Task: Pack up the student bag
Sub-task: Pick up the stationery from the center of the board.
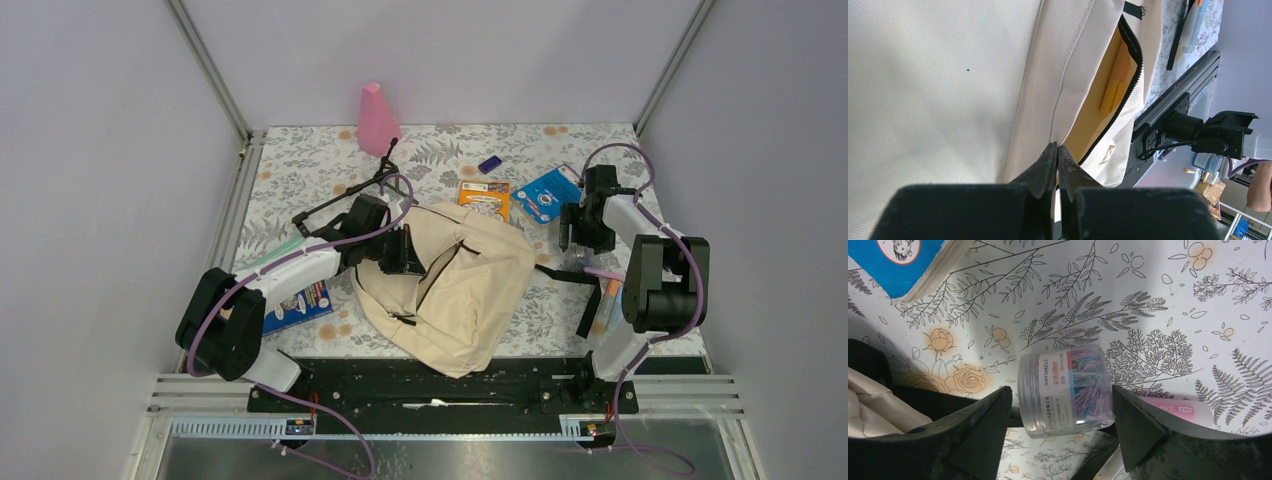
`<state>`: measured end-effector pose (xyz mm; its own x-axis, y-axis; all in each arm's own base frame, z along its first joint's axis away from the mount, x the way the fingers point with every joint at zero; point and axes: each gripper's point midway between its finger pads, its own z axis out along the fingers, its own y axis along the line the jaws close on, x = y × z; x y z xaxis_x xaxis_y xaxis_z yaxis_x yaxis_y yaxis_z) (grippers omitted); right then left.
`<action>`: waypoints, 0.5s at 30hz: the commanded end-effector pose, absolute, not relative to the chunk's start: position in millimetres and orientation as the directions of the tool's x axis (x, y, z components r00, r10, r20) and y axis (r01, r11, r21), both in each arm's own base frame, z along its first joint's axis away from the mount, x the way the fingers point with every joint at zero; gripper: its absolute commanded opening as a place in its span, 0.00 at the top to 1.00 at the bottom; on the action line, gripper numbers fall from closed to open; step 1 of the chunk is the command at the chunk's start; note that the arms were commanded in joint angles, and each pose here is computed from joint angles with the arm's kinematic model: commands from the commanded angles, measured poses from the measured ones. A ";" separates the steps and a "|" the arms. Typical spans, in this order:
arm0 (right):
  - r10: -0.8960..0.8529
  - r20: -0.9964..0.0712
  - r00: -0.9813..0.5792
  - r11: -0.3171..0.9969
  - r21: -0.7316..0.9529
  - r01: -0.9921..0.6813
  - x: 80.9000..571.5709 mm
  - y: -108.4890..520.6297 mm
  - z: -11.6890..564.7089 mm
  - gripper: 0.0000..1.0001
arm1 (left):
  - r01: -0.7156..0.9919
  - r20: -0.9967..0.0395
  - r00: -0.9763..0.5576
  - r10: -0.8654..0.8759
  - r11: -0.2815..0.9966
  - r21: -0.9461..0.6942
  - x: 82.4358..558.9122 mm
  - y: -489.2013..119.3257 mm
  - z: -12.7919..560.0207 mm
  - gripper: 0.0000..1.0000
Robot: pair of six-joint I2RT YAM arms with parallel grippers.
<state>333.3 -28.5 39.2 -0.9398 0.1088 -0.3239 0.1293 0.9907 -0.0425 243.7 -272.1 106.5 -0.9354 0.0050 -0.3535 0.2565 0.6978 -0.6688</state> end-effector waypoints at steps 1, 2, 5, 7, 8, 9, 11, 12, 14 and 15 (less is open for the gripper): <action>0.125 -0.313 -0.942 0.987 -0.061 0.151 332.3 -29.4 43.3 0.24 | 0.307 -0.395 -0.919 0.004 0.636 -0.708 248.0 -284.8 134.7 0.99; 0.128 -0.314 -0.941 0.985 -0.067 0.156 332.1 -30.5 43.8 0.27 | 0.307 -0.395 -0.919 0.004 0.636 -0.708 248.0 -284.8 134.5 0.99; 0.136 -0.329 -0.934 0.984 -0.064 0.166 332.7 -30.0 50.7 0.36 | 0.308 -0.396 -0.918 0.004 0.635 -0.708 247.8 -284.7 135.4 0.99; 0.144 -0.351 -0.925 0.985 -0.043 0.170 332.4 -25.8 58.2 0.41 | 0.308 -0.397 -0.918 0.003 0.636 -0.707 248.1 -284.6 135.4 0.99; 0.148 -0.364 -0.920 0.985 -0.029 0.170 331.8 -23.1 63.0 0.43 | 0.309 -0.397 -0.918 0.003 0.636 -0.708 248.4 -284.5 135.3 0.99; 0.152 -0.377 -0.914 0.985 -0.017 0.171 330.8 -20.5 67.7 0.43 | 0.307 -0.396 -0.918 0.002 0.636 -0.708 248.7 -284.2 134.9 0.99; 0.161 -0.410 -0.898 0.984 0.002 0.176 327.8 -15.6 79.4 0.44 | 0.306 -0.393 -0.919 0.003 0.635 -0.709 248.2 -284.7 134.8 0.99; 0.164 -0.424 -0.891 0.985 0.014 0.175 325.6 -12.4 85.5 0.44 | 0.306 -0.393 -0.919 0.003 0.634 -0.711 248.4 -284.9 135.2 0.99; 0.174 -0.461 -0.870 0.984 0.045 0.173 322.1 -6.0 101.5 0.44 | 0.307 -0.394 -0.919 0.004 0.634 -0.710 248.6 -285.1 134.9 0.99; 0.178 -0.475 -0.862 0.984 0.063 0.169 319.8 -1.3 109.6 0.44 | 0.305 -0.393 -0.920 0.003 0.634 -0.710 248.9 -285.1 134.7 0.99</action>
<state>323.7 -17.9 67.1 -0.9125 0.1524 -0.3796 0.1687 0.9856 -0.0098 242.5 -273.0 107.4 -0.9383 0.0037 -0.3457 0.2518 0.6926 -0.6759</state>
